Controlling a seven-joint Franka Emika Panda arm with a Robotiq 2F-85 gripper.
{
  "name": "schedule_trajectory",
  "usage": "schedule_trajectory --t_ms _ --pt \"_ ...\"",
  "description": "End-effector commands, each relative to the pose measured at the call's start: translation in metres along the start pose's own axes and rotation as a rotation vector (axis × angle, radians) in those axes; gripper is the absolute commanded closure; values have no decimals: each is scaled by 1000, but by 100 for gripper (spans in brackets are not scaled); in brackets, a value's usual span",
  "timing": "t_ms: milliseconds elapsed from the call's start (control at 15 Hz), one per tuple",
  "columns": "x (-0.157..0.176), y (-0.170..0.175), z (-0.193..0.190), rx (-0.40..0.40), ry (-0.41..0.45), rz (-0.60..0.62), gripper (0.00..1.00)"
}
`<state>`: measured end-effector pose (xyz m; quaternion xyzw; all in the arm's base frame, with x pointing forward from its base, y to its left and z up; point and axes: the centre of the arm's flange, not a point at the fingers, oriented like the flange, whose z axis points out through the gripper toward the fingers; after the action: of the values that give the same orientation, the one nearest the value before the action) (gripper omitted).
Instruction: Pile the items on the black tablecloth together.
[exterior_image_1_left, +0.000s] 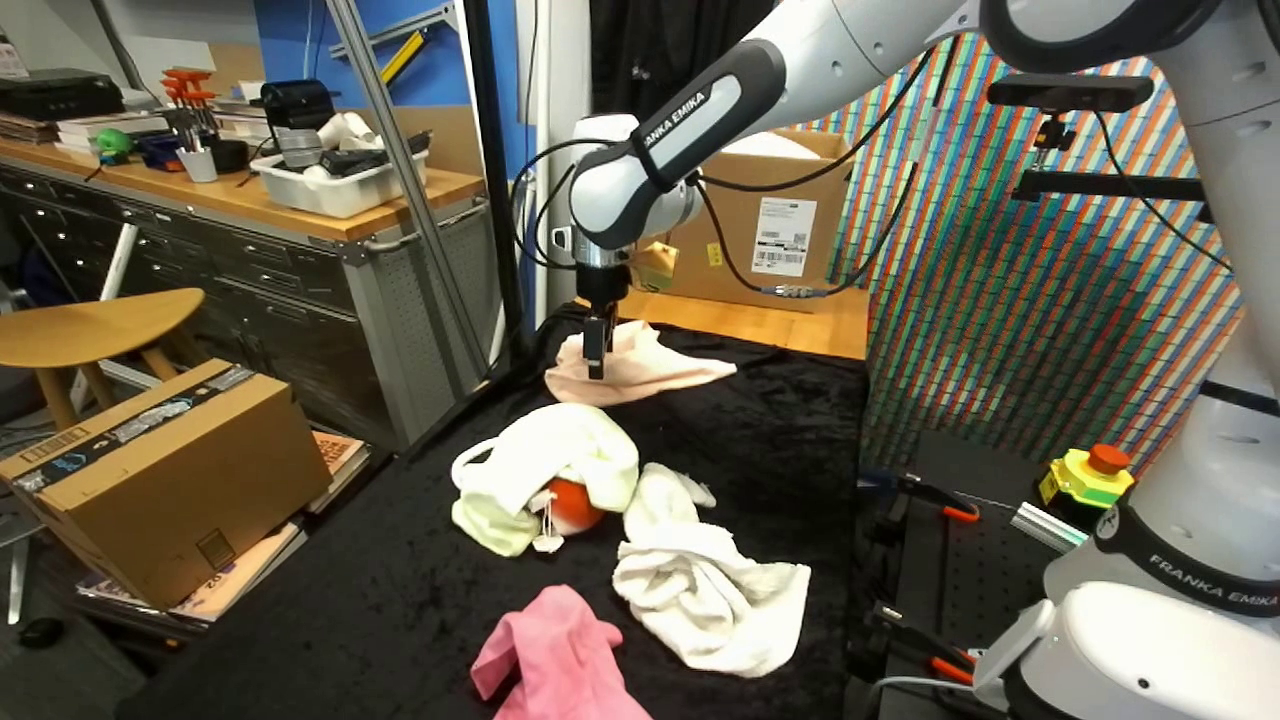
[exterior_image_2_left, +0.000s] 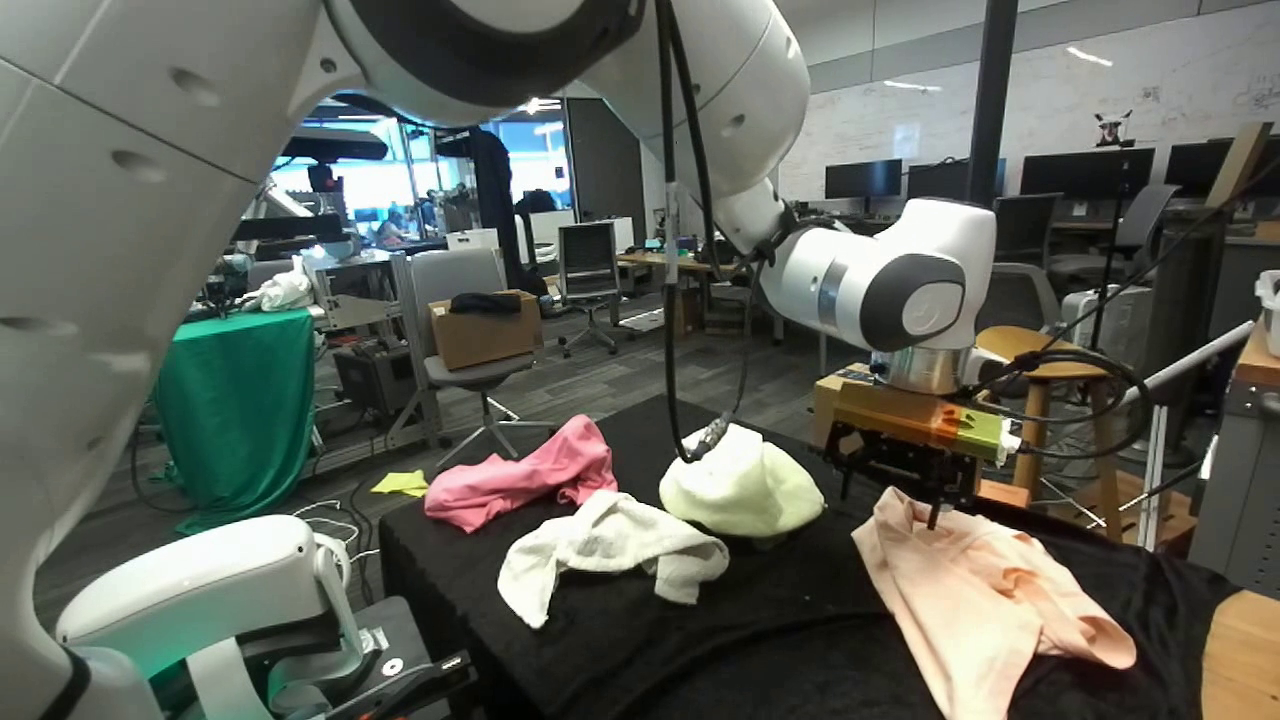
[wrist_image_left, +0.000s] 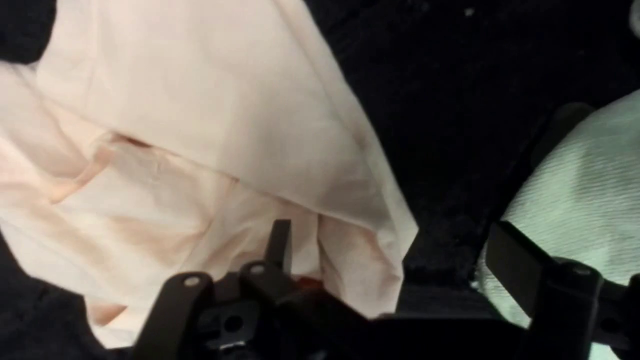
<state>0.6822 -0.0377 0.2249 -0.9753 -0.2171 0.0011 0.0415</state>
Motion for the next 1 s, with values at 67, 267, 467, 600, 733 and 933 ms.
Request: schedule_trajectory --t_ms 67,267,467,600,733,933 --pt "31 20 6 -115 111 -2 0" --pt "37 28 10 -169 128 -20 0" --pt "36 33 15 -193 116 -21 0" --pt "35 39 16 -194 102 -8 0" --pt "31 40 17 -176 96 16 0" --pt "28 42 16 -144 78 43 0"
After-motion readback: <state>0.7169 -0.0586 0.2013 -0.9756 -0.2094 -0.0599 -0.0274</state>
